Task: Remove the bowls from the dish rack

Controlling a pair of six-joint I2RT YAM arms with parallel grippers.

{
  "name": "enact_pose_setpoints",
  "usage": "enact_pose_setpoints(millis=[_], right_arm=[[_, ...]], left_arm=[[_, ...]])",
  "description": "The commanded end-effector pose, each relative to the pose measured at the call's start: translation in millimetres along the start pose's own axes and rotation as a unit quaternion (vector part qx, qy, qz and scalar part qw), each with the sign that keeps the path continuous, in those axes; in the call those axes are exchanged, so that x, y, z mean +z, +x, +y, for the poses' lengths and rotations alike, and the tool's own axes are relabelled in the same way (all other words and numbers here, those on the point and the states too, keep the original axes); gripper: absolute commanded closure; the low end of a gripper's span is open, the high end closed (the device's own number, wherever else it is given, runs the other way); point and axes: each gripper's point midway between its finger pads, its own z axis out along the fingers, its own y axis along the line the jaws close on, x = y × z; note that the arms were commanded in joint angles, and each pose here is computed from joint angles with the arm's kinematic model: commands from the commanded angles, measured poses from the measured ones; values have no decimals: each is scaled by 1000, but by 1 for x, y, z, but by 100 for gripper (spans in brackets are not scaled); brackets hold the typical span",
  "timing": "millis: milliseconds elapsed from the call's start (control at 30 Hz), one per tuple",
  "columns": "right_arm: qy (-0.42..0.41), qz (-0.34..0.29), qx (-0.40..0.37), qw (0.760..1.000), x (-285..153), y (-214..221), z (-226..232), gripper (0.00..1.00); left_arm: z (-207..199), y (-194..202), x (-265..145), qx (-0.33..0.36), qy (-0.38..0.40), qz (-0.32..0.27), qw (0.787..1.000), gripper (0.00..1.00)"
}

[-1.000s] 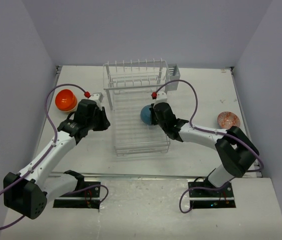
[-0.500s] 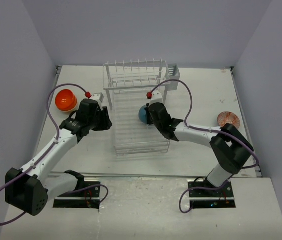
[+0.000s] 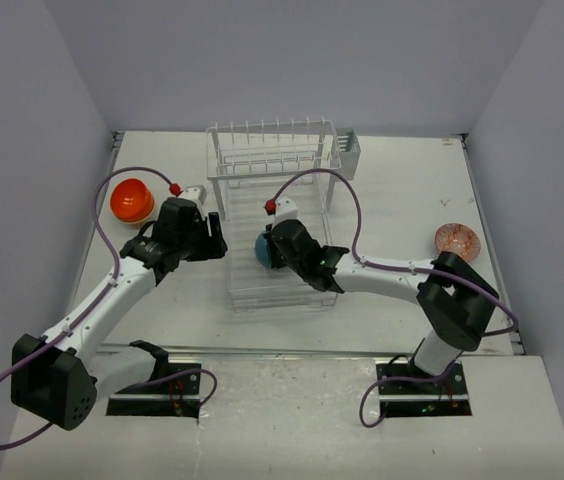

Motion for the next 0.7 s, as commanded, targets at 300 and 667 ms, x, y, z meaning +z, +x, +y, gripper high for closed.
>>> enact_pose_setpoints(millis=[300,667], right_arm=[[-72,29,2,997,9,-2,71,100],[-32,-26,0,999,-27,-25,56,100]], left_arm=[[-32,-1,9,8,83,10,996,30],[-31,-2,1,7,87,-9,996,32]])
